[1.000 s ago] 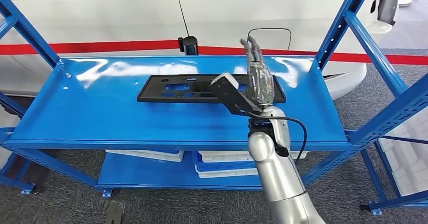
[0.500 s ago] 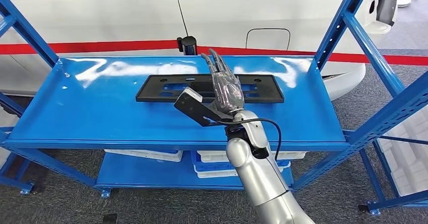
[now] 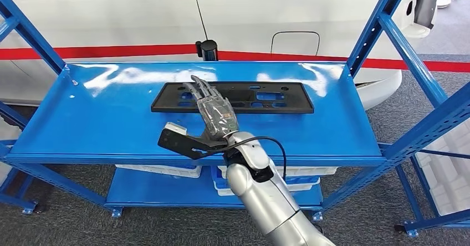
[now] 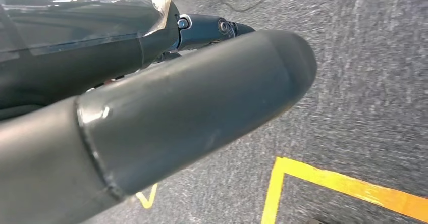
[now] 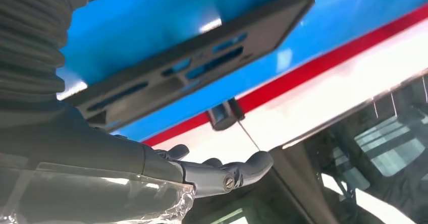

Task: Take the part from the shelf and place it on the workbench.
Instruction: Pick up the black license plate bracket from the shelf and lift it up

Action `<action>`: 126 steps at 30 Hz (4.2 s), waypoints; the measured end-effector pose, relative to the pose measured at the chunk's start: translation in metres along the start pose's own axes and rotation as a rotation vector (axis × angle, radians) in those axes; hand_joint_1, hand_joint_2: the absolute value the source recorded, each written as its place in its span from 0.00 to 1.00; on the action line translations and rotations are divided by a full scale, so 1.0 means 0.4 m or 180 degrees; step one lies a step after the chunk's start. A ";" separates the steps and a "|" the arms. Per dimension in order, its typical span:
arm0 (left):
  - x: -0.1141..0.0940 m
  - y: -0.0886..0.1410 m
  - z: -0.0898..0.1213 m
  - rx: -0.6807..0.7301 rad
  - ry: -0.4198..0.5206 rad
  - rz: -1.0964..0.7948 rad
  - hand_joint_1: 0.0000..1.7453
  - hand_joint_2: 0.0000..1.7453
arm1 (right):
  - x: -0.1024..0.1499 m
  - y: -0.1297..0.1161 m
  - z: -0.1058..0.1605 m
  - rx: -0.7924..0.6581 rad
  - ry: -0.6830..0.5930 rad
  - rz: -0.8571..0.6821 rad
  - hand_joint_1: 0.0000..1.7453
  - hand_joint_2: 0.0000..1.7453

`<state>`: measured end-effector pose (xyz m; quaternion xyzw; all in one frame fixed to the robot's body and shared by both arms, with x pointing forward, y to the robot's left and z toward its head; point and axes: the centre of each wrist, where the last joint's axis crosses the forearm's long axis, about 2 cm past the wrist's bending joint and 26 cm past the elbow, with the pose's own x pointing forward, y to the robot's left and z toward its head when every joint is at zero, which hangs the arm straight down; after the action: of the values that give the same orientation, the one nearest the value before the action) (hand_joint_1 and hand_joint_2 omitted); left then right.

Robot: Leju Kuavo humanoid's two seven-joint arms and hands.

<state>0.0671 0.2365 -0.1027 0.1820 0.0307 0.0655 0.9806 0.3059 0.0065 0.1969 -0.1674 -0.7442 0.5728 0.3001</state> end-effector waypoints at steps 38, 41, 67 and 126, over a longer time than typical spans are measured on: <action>-0.013 0.001 -0.002 0.0167 -0.0196 -0.0028 0.00 0.00 | -0.305 0.014 0.028 0.0139 0.1747 0.1806 0.98 1.00; -0.013 0.001 -0.001 0.0197 -0.0182 -0.0015 0.00 0.00 | -0.312 0.008 0.027 0.0185 0.1730 0.1815 1.00 1.00; -0.020 -0.015 0.007 0.0242 -0.0351 0.0216 0.00 0.00 | -0.278 -0.024 -0.014 0.0005 0.1275 0.1643 1.00 1.00; -0.011 -0.006 0.001 0.0043 -0.1504 0.0655 0.00 1.00 | -0.143 -0.291 0.170 -0.2444 0.0057 -0.1262 1.00 1.00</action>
<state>0.0631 0.2335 -0.1031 0.2009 -0.2176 0.1204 0.9475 0.3171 -0.1122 0.2821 -0.1257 -0.9184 0.1842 0.3269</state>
